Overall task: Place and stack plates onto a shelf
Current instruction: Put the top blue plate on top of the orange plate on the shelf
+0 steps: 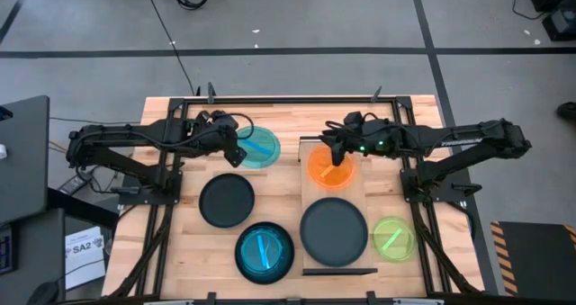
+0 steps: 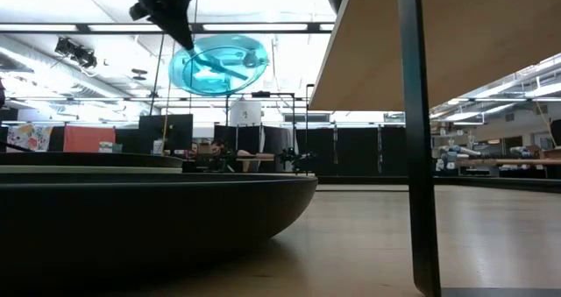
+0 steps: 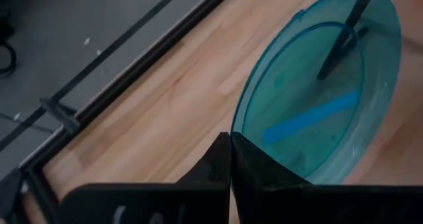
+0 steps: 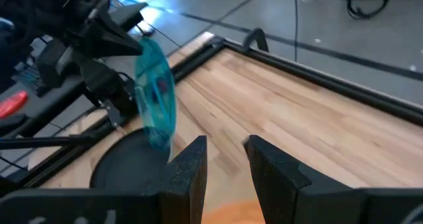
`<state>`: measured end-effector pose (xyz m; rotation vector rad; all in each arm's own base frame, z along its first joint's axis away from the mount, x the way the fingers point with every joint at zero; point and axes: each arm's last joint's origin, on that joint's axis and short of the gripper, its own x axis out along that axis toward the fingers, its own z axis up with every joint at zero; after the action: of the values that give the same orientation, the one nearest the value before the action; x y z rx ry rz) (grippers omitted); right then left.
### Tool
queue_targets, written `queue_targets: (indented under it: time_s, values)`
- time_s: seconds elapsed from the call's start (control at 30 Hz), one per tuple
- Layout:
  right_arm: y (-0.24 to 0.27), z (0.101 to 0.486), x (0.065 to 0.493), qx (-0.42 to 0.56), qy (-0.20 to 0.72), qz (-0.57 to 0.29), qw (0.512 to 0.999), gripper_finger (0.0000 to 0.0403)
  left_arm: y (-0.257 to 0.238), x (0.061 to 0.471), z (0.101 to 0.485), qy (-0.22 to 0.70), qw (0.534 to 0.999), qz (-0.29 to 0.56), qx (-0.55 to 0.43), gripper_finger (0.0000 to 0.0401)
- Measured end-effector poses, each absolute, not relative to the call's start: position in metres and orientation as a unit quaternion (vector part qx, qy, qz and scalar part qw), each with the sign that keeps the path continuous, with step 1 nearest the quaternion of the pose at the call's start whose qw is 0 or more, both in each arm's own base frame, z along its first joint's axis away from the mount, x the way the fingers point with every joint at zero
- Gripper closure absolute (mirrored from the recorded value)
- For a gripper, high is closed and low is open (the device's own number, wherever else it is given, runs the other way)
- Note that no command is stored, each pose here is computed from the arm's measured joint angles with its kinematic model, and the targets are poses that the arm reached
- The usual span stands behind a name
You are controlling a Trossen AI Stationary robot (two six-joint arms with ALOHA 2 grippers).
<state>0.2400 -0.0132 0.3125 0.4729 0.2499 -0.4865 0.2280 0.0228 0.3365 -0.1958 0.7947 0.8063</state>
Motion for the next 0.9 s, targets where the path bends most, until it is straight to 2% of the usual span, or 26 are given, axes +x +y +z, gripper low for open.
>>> queue_targets:
  time_s: [0.4,0.9]
  values:
    - [-0.014,0.294,0.287,0.16,0.083,-0.221,0.958,0.0285,0.035,0.239,0.345,0.325,0.865,0.373,-0.083,0.0397]
    - [-0.015,0.273,0.316,0.131,0.062,-0.216,0.966,0.0285,0.036,0.241,0.348,0.31,0.871,0.372,-0.087,0.0397]
